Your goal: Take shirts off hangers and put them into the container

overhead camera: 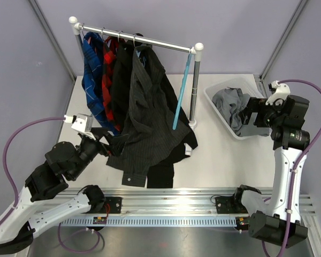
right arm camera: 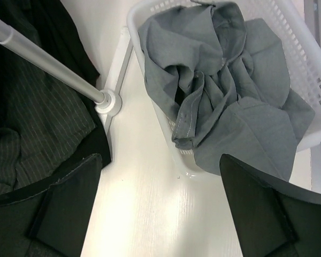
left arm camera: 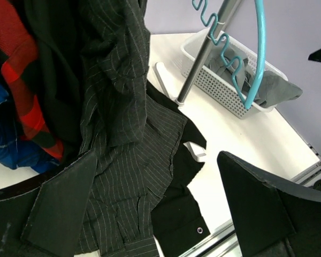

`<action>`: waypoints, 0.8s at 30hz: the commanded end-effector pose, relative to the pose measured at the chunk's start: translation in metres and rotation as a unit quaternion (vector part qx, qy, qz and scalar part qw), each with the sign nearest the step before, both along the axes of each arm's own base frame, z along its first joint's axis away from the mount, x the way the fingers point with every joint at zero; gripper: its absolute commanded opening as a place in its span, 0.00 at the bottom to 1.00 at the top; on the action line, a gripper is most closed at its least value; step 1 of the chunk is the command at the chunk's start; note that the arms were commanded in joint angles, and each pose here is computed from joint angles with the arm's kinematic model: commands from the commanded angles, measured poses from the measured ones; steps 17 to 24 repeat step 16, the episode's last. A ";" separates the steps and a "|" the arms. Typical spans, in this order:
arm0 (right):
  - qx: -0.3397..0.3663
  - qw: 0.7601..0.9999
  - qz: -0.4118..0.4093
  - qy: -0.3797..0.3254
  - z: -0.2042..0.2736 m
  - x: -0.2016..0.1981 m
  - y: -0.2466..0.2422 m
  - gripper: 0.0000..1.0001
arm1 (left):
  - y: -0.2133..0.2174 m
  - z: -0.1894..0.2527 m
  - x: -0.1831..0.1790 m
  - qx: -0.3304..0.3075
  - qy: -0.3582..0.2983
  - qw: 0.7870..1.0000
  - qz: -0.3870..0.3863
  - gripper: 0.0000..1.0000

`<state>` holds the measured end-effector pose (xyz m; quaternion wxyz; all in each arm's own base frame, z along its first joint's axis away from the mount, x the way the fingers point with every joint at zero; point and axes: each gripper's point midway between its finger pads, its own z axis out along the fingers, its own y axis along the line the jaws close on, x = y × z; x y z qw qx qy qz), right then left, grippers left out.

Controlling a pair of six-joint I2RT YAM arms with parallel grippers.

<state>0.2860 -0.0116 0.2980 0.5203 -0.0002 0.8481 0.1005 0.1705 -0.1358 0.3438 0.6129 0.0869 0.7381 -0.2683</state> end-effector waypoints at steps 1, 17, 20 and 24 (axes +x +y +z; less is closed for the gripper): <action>-0.030 0.999 0.001 -0.026 0.010 0.002 -0.005 0.99 | 0.008 -0.009 0.002 -0.001 0.008 1.000 0.022 0.99; -0.022 0.999 0.012 -0.039 0.006 0.002 0.000 1.00 | 0.011 -0.019 0.002 0.007 0.011 1.000 0.026 0.99; -0.022 0.999 0.012 -0.039 0.006 0.002 0.000 1.00 | 0.011 -0.019 0.002 0.007 0.011 1.000 0.026 0.99; -0.022 0.999 0.012 -0.039 0.006 0.002 0.000 1.00 | 0.011 -0.019 0.002 0.007 0.011 1.000 0.026 0.99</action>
